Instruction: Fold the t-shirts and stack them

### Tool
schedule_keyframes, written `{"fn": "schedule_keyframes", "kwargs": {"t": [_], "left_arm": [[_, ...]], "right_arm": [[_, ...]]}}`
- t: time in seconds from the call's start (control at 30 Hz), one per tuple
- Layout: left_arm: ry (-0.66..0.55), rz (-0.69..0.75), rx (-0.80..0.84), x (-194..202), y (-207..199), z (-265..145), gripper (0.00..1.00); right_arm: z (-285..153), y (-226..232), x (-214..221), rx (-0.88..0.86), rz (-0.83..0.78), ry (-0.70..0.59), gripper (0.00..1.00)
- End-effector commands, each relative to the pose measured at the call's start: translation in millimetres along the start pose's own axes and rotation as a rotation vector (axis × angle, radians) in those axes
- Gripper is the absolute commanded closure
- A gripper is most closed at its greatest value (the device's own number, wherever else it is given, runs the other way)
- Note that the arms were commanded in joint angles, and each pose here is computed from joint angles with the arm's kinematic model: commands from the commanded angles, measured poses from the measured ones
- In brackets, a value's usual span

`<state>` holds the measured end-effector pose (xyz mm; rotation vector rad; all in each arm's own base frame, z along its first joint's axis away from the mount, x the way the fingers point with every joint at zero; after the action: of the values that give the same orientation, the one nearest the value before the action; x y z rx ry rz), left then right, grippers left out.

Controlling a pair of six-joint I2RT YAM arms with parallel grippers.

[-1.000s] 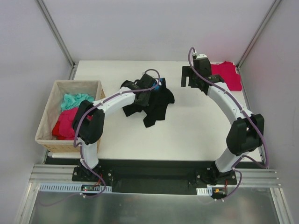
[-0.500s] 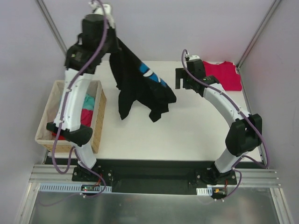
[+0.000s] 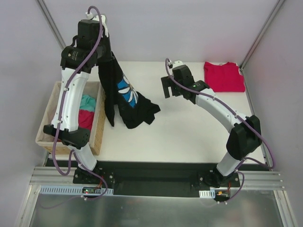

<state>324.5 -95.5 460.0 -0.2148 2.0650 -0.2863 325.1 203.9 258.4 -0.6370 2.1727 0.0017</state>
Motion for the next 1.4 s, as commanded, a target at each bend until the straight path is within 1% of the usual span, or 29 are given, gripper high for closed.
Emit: {"fn": "schedule_keyframes", "kwargs": {"t": [0.0, 0.17, 0.2, 0.3, 0.33, 0.37, 0.43, 0.5, 0.57, 0.6, 0.67, 0.73, 0.77, 0.8, 0.83, 0.87, 0.9, 0.93, 0.97, 1.03, 1.13, 1.17, 1.2, 1.27, 1.33, 1.37], "left_arm": [[-0.023, -0.015, 0.153, -7, -16, -14, 1.0], [-0.006, 0.099, 0.273, 4, -50, -15, 1.0], [-0.006, 0.125, 0.313, 8, -64, -18, 1.0], [0.032, 0.18, 0.531, 15, -93, -30, 1.0], [0.014, 0.194, 0.608, 14, -102, -36, 1.0], [0.034, 0.207, 0.715, 16, -111, -43, 1.0], [0.007, 0.211, 0.83, 16, -126, -58, 1.0], [0.013, 0.208, 0.917, 15, -134, -66, 1.0], [0.024, 0.18, 0.983, 15, -141, -67, 1.0], [0.07, 0.181, 1.026, 21, -147, -61, 1.0], [0.129, 0.186, 1.077, 35, -161, -57, 1.0], [0.221, 0.194, 1.11, 56, -178, -40, 1.0], [0.272, 0.207, 1.128, 73, -189, -36, 1.0], [0.324, 0.213, 1.112, 89, -197, -20, 1.0], [0.338, 0.222, 1.064, 100, -201, -9, 1.0], [0.396, 0.241, 1.024, 124, -207, 5, 1.0], [0.413, 0.25, 0.99, 134, -208, 12, 1.0], [0.398, 0.264, 0.934, 140, -208, 21, 1.0], [0.399, 0.274, 0.914, 145, -210, 26, 1.0], [0.347, 0.279, 0.886, 138, -213, 27, 1.0], [0.174, 0.282, 0.937, 97, -222, 5, 1.0], [0.084, 0.279, 0.966, 76, -223, -12, 1.0], [0.038, 0.281, 0.977, 66, -222, -21, 1.0], [-0.045, 0.272, 0.977, 45, -209, -40, 1.0], [-0.063, 0.248, 0.915, 37, -191, -42, 1.0], [-0.057, 0.241, 0.848, 40, -175, -44, 1.0]], "right_arm": [[-5, -10, -13, 0.058, -0.001, -0.047, 0.04], [-9, -18, -12, 0.134, 0.009, -0.063, 0.04], [-9, -21, -10, 0.147, 0.014, -0.056, 0.04], [-15, -33, -9, 0.189, 0.06, -0.076, 0.04], [-14, -34, -5, 0.198, 0.066, -0.071, 0.04], [-15, -37, -4, 0.217, 0.079, -0.078, 0.04], [-18, -44, -1, 0.246, 0.108, -0.08, 0.04], [-20, -51, 1, 0.281, 0.125, -0.078, 0.04], [-23, -57, 4, 0.332, 0.158, -0.082, 0.04], [-24, -59, 6, 0.347, 0.173, -0.085, 0.04], [-29, -66, 9, 0.413, 0.213, -0.099, 0.04], [-34, -72, 11, 0.471, 0.236, -0.107, 0.04], [-37, -80, 15, 0.549, 0.255, -0.093, 0.04], [-39, -85, 17, 0.587, 0.267, -0.085, 0.04], [-41, -89, 20, 0.616, 0.278, -0.073, 0.04], [-47, -99, 23, 0.666, 0.298, -0.066, 0.04], [-49, -103, 29, 0.687, 0.308, -0.06, 0.04], [-52, -106, 31, 0.701, 0.316, -0.063, 0.04], [-59, -112, 30, 0.723, 0.339, -0.091, 0.04], [-62, -115, 32, 0.738, 0.35, -0.104, 0.04], [-65, -119, 28, 0.752, 0.364, -0.121, 0.04], [-64, -119, 28, 0.746, 0.363, -0.119, 0.04], [-63, -118, 28, 0.737, 0.361, -0.119, 0.04], [-61, -116, 30, 0.714, 0.355, -0.111, 0.04], [-58, -113, 33, 0.703, 0.374, -0.112, 0.04], [-57, -113, 34, 0.694, 0.375, -0.11, 0.04]]}}
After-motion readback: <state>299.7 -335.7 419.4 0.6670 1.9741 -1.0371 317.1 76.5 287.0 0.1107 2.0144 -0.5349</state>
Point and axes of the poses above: each gripper's point midway between its finger pads, its own z axis out along the fingers, its own y axis along the line the jaws close on, x = y × z, the point moved 10 cm from there along -z, back along the fingers, and after that the axes turned 12 degrees about -z, right-handed, at the moved point
